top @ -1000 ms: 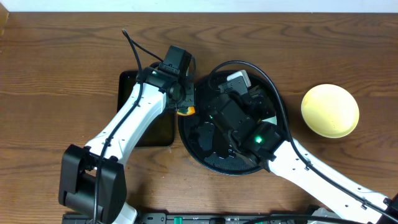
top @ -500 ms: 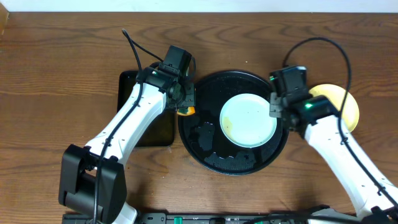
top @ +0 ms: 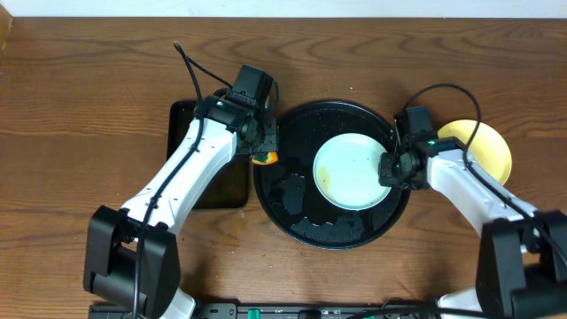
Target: Clean dirty plates on tray and stack at the side
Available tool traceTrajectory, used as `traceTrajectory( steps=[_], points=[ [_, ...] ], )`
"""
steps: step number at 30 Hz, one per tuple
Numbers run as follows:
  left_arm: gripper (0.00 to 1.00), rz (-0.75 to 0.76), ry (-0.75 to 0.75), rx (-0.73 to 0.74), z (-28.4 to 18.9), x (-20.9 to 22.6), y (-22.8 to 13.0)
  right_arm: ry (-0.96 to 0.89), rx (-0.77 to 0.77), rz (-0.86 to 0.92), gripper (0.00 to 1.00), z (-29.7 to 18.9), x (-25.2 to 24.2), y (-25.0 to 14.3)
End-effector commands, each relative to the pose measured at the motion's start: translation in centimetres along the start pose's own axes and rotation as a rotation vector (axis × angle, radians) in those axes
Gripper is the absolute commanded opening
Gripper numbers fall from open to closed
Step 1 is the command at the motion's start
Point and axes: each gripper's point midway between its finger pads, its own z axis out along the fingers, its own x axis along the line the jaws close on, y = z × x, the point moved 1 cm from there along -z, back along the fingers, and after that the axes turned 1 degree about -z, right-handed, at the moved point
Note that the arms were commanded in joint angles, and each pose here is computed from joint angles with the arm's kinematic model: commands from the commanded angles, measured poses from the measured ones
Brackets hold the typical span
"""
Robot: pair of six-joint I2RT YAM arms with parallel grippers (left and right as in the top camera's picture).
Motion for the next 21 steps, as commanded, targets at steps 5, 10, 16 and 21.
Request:
traceTrajectory(
  steps=[5, 10, 16, 21],
  points=[
    [0.07, 0.014, 0.017, -0.003, 0.1, 0.4, 0.1, 0.051, 0.076, 0.012, 0.01, 2.6, 0.6, -1.0],
    [0.08, 0.014, 0.017, -0.003, 0.1, 0.4, 0.1, 0.077, 0.020, 0.013, 0.01, 1.9, 1.0, 0.3],
    [0.08, 0.014, 0.016, -0.004, 0.1, 0.4, 0.1, 0.120, -0.261, -0.111, 0.01, -4.7, 1.7, 4.6],
    [0.08, 0.014, 0.016, -0.004, 0.1, 0.4, 0.1, 0.099, -0.404, -0.216, 0.01, -9.1, 1.6, 5.6]
  ],
)
